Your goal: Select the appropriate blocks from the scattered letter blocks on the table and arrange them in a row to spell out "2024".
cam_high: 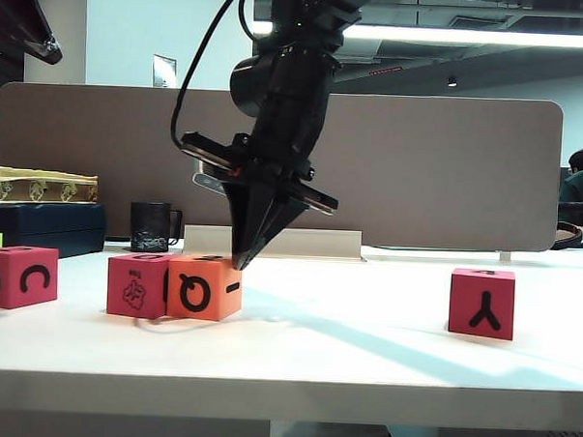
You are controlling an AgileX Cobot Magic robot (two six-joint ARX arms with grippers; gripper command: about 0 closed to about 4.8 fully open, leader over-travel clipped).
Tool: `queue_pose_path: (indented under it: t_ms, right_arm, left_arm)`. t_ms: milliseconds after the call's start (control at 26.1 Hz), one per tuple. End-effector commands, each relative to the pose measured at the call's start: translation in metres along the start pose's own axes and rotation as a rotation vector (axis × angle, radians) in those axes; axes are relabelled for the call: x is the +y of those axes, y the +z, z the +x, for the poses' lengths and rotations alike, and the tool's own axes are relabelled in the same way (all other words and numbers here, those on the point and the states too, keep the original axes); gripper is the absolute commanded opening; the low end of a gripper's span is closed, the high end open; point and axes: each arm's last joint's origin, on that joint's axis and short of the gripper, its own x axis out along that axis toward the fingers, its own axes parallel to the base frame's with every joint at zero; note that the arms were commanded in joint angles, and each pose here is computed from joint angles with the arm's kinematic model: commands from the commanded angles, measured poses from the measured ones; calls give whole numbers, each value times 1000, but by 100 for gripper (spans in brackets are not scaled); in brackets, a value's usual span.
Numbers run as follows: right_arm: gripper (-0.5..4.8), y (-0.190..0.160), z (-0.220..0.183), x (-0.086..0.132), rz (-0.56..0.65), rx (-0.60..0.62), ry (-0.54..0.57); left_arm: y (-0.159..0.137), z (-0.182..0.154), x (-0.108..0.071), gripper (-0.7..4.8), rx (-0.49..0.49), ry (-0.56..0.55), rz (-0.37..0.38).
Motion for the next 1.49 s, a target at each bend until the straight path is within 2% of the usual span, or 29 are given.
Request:
queue_pose_path:
  t_ms: [38, 306, 459, 803, 918, 1071, 1186, 1262, 1492]
  right_arm:
    - [-1, 3, 0, 7, -23, -32, 33]
    - [-1, 6, 19, 5, -22, -4, 13]
    - [-1, 9, 19, 4, -32, -43, -23]
    - [-1, 16, 19, 5, -51, -105, -15]
    - [-1, 17, 19, 9, -63, -118, 18]
    - [-1, 18, 20, 11, -72, -134, 0]
    - [-1, 18, 16, 3, -52, -133, -58]
    - [-1, 14, 6, -11, -15, -116, -90]
    - [-1, 1, -32, -42, 70, -104, -132]
  left_arm:
    - [2, -2, -1, -6, -16, -4, 6]
    - [1, -2, -1, -6, -4, -5, 2]
    - [1, -2, -1, -6, -5, -5, 2]
    - [1, -2, -1, -6, -3, -5, 1]
    - [1, -2, -1, -6, -3, -2, 2]
    - [2, -2, -1, -6, -8, 2, 4]
    - [2, -2, 0, -6, -6, 44, 4]
    - [2, -2, 1, -6, -6, 70, 6]
    - [7, -2, 2, -6, -59, 75, 23]
